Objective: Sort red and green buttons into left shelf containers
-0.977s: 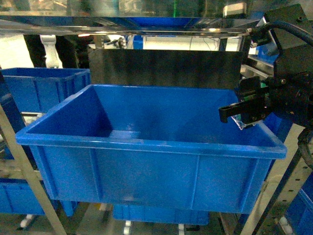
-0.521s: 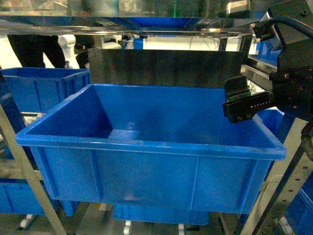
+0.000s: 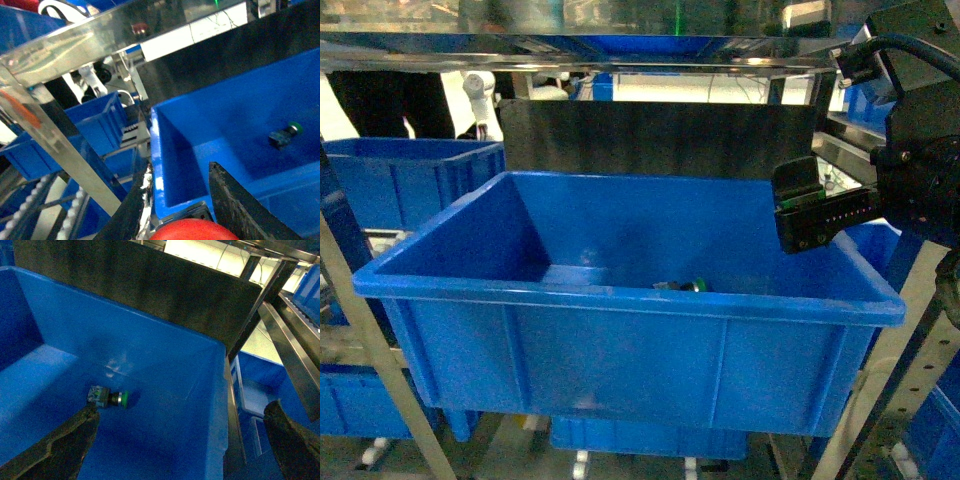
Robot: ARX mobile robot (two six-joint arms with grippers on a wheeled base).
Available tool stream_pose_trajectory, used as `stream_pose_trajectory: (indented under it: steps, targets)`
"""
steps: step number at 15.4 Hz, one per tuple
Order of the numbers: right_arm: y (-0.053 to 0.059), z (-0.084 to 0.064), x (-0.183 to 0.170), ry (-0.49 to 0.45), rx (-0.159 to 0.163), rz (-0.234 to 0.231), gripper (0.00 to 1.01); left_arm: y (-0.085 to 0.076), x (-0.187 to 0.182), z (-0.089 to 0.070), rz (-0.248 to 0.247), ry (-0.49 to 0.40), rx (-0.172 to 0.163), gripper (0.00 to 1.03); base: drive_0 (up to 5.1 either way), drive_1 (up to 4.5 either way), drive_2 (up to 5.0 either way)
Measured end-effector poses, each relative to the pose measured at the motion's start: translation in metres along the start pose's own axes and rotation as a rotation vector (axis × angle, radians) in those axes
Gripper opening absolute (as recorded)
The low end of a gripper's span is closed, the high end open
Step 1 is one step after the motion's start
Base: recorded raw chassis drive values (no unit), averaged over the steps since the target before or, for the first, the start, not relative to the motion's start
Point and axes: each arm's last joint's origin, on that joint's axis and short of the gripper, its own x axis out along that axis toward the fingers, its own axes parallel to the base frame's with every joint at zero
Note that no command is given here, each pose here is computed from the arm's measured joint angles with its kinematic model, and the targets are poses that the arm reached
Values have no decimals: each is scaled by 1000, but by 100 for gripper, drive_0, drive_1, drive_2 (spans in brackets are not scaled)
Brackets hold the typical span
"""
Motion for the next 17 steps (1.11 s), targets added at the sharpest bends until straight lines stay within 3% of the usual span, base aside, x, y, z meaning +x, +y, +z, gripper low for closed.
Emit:
stream_pose_trajectory:
  steps: [2,3,6,8,10,13,15,17]
  targets:
    - [0,0,0,-1,0,1,98,-10,29,7,-142,36,-47,29,0,0,0]
    - [0,0,0,0,0,0,98,-17,46,12,-187,46,-49,29,0,0,0]
    - [0,0,0,0,0,0,98,-34,84,15,-283,33,9,29,0,0,0]
    - [0,0,0,0,0,0,98,-36,114,15,-276,15,45,29,0,0,0]
    - [0,0,0,0,0,0,98,-41,144,3,-267,64,72,29,0,0,0]
    - [0,0,0,0,0,0,98,-42,172,2,-222,52,94,29,0,0,0]
    - [0,0,0,0,0,0,98,-47,181,-14,-215,109,97,29,0,0,0]
    - [0,0,0,0,0,0,98,-48,183,-16,-198,112,98,29,0,0,0]
